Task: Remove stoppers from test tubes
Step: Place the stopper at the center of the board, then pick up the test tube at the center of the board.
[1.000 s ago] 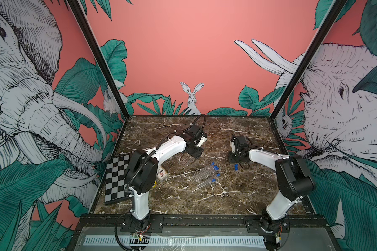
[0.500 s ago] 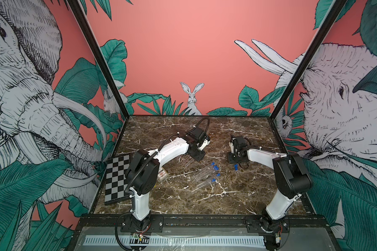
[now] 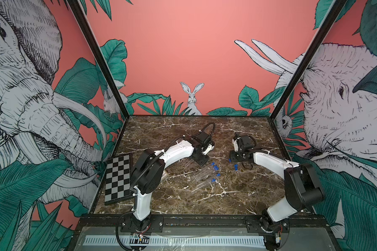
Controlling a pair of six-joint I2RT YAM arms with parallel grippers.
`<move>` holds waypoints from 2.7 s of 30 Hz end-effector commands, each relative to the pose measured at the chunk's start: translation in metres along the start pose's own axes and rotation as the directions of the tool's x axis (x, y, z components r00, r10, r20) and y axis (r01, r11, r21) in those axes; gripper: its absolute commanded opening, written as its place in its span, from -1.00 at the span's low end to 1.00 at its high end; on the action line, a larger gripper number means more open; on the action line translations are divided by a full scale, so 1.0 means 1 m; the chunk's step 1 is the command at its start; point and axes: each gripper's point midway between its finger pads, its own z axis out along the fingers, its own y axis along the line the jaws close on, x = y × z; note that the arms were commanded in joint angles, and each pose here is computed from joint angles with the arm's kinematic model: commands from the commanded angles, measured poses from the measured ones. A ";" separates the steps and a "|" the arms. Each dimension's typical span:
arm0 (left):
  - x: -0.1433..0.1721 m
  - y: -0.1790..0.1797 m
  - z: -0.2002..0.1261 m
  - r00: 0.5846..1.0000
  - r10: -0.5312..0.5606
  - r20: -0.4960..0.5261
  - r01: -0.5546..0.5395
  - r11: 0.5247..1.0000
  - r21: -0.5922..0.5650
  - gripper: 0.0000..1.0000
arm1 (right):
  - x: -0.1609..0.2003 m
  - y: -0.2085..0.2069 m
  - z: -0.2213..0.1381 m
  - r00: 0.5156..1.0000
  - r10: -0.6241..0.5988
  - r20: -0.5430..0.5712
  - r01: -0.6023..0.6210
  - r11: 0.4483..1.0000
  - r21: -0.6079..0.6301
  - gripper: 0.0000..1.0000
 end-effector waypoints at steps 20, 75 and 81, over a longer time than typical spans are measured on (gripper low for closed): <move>0.017 -0.008 0.025 0.997 -0.009 -0.071 0.009 1.000 -0.002 -0.15 | -0.002 0.034 -0.011 0.991 0.091 0.100 -0.068 0.975 -0.214 -0.10; -0.030 -0.021 -0.023 0.986 -0.108 0.125 0.087 0.983 0.159 -0.82 | -0.033 0.102 -0.018 0.949 0.305 0.080 -0.182 0.738 -0.650 0.06; -0.032 -0.024 -0.027 0.985 -0.106 0.137 0.081 0.981 0.176 -0.82 | -0.044 0.109 -0.025 0.935 0.342 0.096 -0.179 0.686 -0.706 0.05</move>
